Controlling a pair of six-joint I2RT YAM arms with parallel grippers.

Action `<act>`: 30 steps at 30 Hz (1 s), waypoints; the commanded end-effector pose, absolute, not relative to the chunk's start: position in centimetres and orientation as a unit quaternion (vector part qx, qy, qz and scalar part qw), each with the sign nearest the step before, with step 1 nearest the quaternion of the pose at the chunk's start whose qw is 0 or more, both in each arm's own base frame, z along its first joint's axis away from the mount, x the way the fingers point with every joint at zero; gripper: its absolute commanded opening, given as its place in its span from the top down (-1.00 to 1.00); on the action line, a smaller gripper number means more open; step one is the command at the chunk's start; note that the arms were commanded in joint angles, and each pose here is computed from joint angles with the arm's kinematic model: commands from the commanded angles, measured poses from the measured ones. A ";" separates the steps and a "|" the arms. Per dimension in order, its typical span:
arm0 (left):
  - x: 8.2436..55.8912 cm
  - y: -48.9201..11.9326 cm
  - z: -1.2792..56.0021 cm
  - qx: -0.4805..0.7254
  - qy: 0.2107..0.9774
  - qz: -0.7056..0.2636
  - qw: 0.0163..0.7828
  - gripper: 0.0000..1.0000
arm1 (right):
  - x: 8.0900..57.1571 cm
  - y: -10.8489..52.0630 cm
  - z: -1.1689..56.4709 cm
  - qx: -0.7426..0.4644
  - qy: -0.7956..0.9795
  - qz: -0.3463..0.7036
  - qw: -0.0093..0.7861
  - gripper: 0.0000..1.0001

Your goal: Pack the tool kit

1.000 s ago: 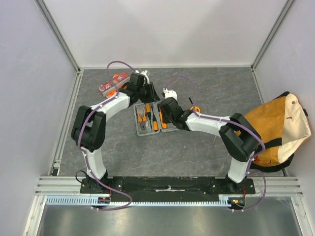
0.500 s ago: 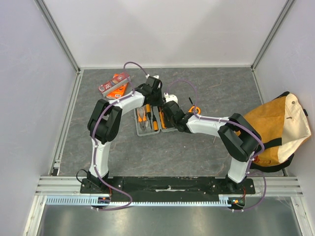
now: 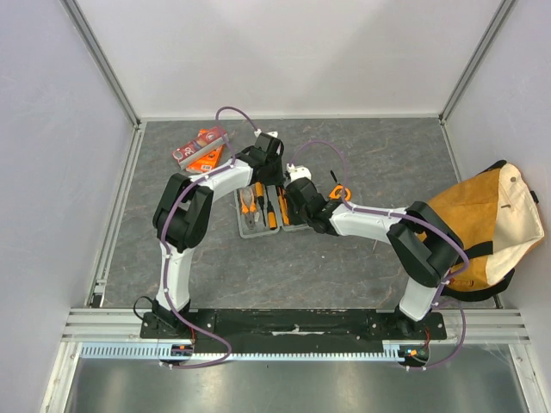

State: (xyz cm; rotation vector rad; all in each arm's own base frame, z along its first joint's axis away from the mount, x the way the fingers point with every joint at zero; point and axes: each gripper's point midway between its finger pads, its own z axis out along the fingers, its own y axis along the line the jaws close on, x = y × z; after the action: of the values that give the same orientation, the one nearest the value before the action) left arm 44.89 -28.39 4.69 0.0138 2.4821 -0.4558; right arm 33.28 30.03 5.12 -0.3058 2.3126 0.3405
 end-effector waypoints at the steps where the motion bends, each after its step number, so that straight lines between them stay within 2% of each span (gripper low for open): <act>1: 45.1 -27.7 8.1 0.024 0.929 -0.148 0.339 0.66 | 33.5 30.8 7.8 -0.131 0.891 0.157 0.405 0.50; 5: 45.3 -27.4 8.6 0.021 0.930 -0.133 0.342 0.63 | 33.8 31.7 8.2 -0.136 0.886 0.173 0.409 0.55; 15: 44.5 -27.8 4.5 0.030 0.949 -0.123 0.290 0.67 | 33.3 32.3 5.7 -0.160 0.894 0.167 0.384 0.58; 21: 44.2 -28.3 3.3 0.039 0.954 -0.118 0.273 0.82 | 32.8 32.1 4.0 -0.168 0.902 0.152 0.368 0.60; 30: 42.8 -28.3 1.0 0.037 0.967 -0.097 0.231 0.92 | 32.1 31.0 2.0 -0.170 0.914 0.125 0.346 0.63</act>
State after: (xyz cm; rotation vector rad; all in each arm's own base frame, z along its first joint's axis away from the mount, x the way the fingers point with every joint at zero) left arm 44.68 -28.06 4.23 0.0548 2.5534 -0.3187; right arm 33.09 31.64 4.20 -0.4056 2.3077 0.3810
